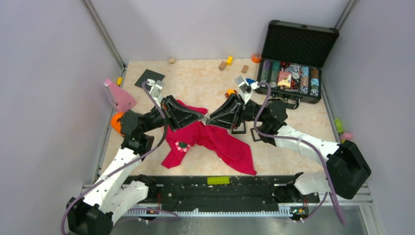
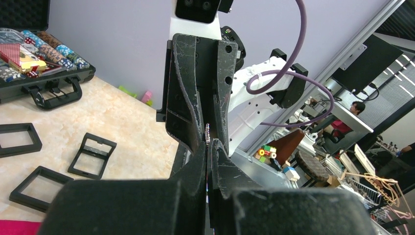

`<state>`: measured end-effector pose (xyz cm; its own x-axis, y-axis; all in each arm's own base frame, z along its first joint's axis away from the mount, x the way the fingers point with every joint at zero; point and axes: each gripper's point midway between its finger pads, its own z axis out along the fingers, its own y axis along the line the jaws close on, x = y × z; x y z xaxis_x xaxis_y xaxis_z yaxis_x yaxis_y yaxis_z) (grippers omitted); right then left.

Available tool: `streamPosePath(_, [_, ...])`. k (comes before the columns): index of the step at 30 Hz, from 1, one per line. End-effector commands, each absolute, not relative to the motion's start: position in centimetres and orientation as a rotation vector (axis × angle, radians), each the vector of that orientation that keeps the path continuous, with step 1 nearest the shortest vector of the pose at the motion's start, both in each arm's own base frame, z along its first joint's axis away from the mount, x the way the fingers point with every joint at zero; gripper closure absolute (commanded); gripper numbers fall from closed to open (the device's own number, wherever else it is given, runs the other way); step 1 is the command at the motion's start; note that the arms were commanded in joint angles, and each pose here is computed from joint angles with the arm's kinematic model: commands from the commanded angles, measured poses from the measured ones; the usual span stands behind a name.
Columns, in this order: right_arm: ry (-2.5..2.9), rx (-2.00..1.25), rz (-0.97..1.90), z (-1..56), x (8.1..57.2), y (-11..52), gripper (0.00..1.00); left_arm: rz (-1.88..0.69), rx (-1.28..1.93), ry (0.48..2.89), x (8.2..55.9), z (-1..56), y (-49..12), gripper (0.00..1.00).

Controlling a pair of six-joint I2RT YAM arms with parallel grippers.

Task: Remove the brooch from the garment
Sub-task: Close the brooch.

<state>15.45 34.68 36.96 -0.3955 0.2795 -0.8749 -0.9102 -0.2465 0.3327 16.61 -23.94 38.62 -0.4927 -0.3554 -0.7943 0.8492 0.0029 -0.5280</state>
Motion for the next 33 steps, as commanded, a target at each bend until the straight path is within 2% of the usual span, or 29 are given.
streamPosePath(1, [1.039, -0.886, 1.765, 38.8, 15.5, 34.5, 0.81, -1.645, 0.594, 1.301, 15.8, 39.0, -23.8, 1.00])
streamPosePath(17, [1.091, -0.876, 1.730, 38.2, 16.1, 35.0, 0.82, -1.641, 0.588, 1.306, 16.0, 39.0, -23.8, 1.00])
streamPosePath(33, [1.059, -0.941, 1.682, 37.9, 14.9, 34.1, 0.63, -1.639, 0.584, 1.305, 15.9, 39.3, -23.7, 1.00])
